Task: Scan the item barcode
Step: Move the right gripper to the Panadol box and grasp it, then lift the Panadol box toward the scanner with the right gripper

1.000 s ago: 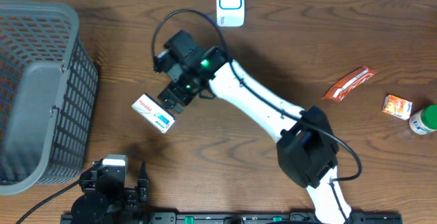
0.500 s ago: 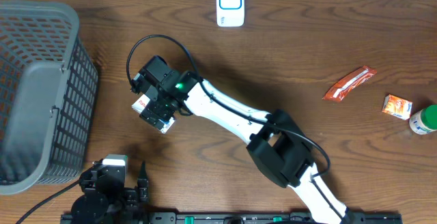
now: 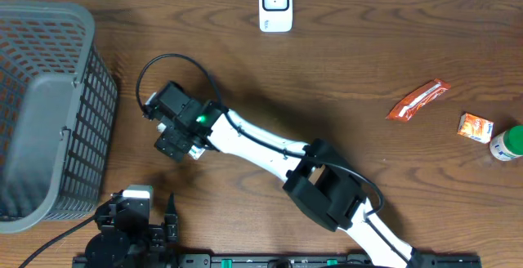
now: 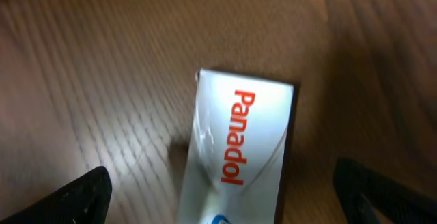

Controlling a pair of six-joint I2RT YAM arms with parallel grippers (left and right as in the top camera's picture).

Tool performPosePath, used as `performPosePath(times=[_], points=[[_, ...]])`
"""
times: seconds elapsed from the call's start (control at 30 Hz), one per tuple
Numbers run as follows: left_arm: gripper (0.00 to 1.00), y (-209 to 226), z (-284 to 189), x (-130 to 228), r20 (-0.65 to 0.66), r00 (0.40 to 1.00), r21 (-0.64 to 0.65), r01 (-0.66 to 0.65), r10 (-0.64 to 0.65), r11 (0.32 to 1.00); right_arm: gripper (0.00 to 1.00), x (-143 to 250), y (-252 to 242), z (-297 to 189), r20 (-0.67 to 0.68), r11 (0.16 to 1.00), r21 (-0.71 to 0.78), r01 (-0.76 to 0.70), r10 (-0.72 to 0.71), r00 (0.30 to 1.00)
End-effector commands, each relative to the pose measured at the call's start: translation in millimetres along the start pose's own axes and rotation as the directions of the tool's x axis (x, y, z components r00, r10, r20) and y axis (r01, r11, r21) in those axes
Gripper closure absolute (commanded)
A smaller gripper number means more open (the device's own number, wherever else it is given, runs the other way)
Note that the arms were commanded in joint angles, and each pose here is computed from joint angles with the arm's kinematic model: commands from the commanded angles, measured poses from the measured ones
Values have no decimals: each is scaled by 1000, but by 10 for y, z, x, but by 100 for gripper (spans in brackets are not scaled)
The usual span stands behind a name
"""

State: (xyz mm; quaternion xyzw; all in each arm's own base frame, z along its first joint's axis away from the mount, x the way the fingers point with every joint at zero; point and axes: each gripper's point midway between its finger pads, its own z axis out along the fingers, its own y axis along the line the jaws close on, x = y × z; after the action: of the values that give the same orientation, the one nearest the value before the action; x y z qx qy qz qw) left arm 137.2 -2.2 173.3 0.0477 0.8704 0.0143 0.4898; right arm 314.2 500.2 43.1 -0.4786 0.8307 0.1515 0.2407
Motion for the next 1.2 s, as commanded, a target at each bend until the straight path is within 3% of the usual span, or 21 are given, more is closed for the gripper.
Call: performPosePath(times=[0.0,0.27,0.37,0.5,0.6,0.73,0.83,1.0,1.17], points=[[7,2,-1,2,3,1000,-1,4,-4,1000,1,103,-120,204,-21,994,97,-49,52,998],[7,2,-1,2,3,1000,-1,4,-4,1000,3,214,-145,377,-36,989,62,-134,136,990],[7,2,-1,2,3,1000,-1,4,-4,1000,15,238,-108,373,-48,989,52,-140,143,989],[7,2,-2,1,4,1000,-1,4,-4,1000,39,381,-87,362,-106,986,52,-161,166,980],[7,2,-2,1,4,1000,-1,4,-4,1000,49,507,-131,337,-156,983,63,-173,180,971],[7,2,-1,2,3,1000,-1,4,-4,1000,51,672,-216,283,-222,976,85,-202,217,951],[7,2,-2,1,4,1000,-1,4,-4,1000,69,795,-334,182,-276,960,117,-255,278,920],[7,2,-2,1,4,1000,-1,4,-4,1000,69,1022,-565,-70,-370,941,165,-296,338,866],[7,2,-2,1,4,1000,-1,4,-4,1000,62,1278,-887,-285,-440,911,224,-345,411,799]])
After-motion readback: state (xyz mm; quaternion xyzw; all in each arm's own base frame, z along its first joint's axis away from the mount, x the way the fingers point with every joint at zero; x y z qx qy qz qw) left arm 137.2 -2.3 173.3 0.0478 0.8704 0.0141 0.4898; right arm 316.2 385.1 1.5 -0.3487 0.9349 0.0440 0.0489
